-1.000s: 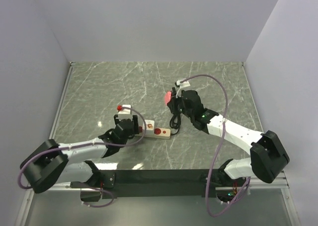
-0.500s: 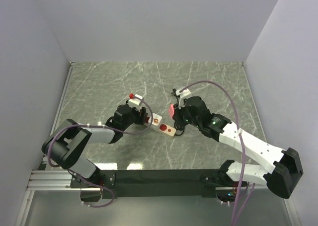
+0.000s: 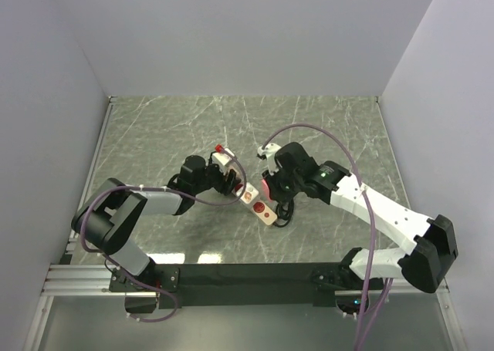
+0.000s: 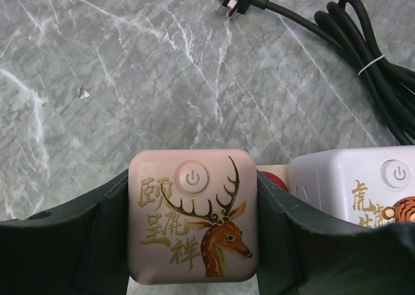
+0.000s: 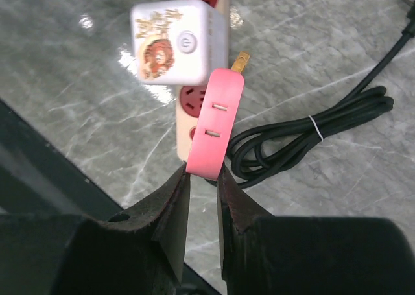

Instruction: Insert the plug

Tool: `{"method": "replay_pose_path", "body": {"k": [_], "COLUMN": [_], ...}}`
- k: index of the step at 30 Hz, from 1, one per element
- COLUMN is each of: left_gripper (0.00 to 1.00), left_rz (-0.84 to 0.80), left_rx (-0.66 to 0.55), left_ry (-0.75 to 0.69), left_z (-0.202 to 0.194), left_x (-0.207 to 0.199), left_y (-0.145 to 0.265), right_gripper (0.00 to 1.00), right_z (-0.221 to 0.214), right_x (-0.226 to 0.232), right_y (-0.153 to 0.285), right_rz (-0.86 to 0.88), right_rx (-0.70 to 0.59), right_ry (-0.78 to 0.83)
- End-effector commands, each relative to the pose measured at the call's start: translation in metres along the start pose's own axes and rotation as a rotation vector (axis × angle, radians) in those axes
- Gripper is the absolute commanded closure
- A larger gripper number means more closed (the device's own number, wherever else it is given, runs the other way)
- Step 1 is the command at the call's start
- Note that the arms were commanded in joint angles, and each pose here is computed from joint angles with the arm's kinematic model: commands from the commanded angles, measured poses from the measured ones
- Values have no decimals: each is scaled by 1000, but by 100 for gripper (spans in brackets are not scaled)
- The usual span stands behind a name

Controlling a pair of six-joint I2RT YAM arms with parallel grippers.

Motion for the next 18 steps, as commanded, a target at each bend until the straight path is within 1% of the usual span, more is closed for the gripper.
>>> {"method": "replay_pose_path", "body": {"k": [1, 2, 4, 5, 9, 12, 13, 15, 16, 17, 18], "left_gripper": [99, 99, 99, 99, 99, 94, 89, 83, 77, 74, 72], "left_rz": [-70, -78, -86, -95, -95, -74, -61, -41, -38, -33, -30], "left_rx": [-145, -154, -161, -167, -167, -160, -161, -163, -165, -164, -165], "left_ry": [-69, -72, -70, -71, -69, -58, -56, -50, -45, -43, -42], "left_z": [38, 40, 40, 42, 41, 40, 41, 41, 41, 42, 42], "left_x": [0, -1, 0, -1, 0, 4, 6, 9, 9, 9, 10], "left_y": [-3, 0, 2, 3, 2, 2, 2, 3, 4, 4, 4], "right_gripper": [100, 100, 100, 100, 100, 100, 100, 100, 100, 100, 100], "right_z": [9, 3, 4, 0, -4, -13, -15, -23, -24, -30, -31], "right_x": [12, 15, 16, 15, 23, 26, 26, 26, 28, 26, 26], "right_y": [18, 16, 14, 8, 5, 12, 15, 20, 22, 23, 23], "right_rz": [65, 87, 84, 64, 66, 65, 65, 81, 90, 78, 86], "right_rx": [34, 81, 102, 140, 188, 226, 237, 276, 290, 344, 362], "right_ry": [50, 45, 38, 28, -7, -23, -24, -16, -14, -12, 3]}}
Point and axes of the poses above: each gripper's point midway between its finger pads, its own y axis back along the fingers, its own x axis along the line the jaws close on, z = x × y, the point moved 4 cm from there along y, back along the fingers, and after that the axes turned 15 degrees about -y, right-handed, at the moved point
